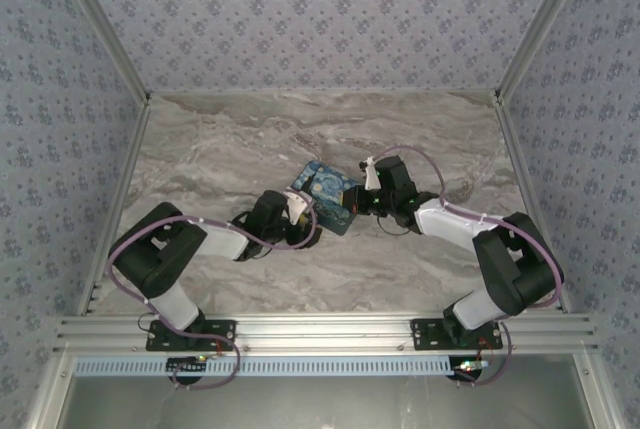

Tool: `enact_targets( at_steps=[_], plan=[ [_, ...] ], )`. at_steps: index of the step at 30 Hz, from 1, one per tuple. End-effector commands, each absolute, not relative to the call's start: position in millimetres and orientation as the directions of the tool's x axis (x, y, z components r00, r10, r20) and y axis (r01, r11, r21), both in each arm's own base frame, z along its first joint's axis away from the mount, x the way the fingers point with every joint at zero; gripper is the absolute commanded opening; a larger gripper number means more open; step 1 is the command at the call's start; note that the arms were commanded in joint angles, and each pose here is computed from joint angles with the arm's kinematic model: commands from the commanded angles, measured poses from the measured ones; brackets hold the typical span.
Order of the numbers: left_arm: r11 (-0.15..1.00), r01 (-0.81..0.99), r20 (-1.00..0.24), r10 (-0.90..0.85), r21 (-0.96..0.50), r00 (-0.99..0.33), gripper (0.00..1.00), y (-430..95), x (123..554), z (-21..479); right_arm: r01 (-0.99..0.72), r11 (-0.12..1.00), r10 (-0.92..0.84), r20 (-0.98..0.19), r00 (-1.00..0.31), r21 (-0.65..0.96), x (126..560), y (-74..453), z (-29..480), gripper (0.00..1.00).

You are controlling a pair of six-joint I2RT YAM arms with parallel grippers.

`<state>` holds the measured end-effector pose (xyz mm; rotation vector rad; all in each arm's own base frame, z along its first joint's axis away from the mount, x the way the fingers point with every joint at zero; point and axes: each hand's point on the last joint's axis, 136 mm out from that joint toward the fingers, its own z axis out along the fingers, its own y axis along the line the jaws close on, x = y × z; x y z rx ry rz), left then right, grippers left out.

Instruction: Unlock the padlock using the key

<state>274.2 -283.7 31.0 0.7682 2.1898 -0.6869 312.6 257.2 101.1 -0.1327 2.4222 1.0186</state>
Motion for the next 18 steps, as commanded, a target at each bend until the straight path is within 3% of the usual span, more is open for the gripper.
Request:
enact_targets(
  at_steps=[1,18],
  plan=[
    [0.66,0.717,-0.785,0.313,-0.224,-0.534,0.64,-297,282,41,-0.281,0.729,0.079,-0.484,-0.871,0.624,314,261,95,0.0],
    [0.665,0.699,-0.776,0.286,-0.261,-0.562,0.4,-310,289,37,-0.28,0.732,0.079,-0.486,-0.871,0.621,310,260,96,0.0]
  ],
)
